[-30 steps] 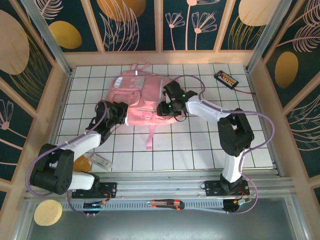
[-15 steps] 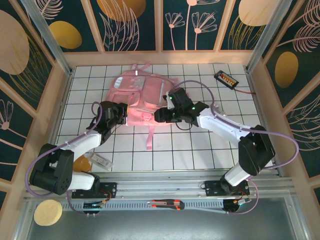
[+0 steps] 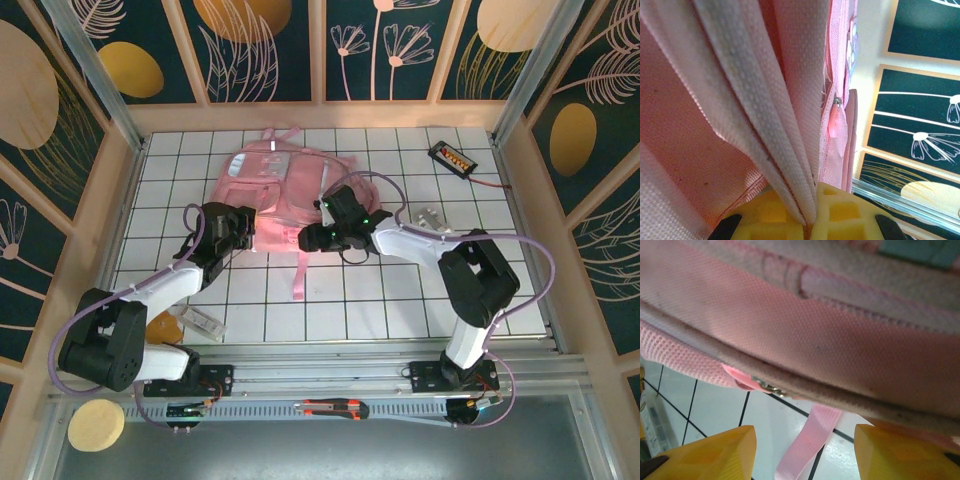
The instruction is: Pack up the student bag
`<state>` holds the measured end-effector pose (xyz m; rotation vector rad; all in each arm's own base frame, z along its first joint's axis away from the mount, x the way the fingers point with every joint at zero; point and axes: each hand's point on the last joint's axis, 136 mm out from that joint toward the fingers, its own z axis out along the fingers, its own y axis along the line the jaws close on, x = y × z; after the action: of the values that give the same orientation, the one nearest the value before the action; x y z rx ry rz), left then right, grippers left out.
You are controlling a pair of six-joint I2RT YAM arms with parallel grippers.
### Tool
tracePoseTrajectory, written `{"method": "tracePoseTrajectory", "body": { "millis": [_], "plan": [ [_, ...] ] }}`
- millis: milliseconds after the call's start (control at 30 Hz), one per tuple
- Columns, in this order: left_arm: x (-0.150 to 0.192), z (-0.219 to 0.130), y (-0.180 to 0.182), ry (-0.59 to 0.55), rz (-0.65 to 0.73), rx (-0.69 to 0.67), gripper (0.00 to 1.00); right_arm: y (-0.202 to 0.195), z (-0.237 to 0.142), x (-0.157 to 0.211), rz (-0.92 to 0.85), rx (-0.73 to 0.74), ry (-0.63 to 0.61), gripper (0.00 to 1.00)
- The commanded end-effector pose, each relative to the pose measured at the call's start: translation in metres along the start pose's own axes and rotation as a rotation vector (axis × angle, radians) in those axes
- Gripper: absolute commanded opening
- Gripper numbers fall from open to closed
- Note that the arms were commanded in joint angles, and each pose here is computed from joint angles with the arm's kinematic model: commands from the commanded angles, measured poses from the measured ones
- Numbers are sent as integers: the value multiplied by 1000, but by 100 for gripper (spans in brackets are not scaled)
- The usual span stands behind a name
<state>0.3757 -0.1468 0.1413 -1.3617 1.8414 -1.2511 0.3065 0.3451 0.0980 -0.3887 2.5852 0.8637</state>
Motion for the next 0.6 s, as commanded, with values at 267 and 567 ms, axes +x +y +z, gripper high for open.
{"method": "tracePoseTrajectory", "body": {
  "millis": [267, 567],
  "plan": [
    [27, -1, -48, 90, -4, 109, 0, -6, 15, -37, -48, 71, -124, 52],
    [39, 3, -41, 114, 2, 89, 0, -3, 16, -51, -87, 126, -175, 46]
  ]
}}
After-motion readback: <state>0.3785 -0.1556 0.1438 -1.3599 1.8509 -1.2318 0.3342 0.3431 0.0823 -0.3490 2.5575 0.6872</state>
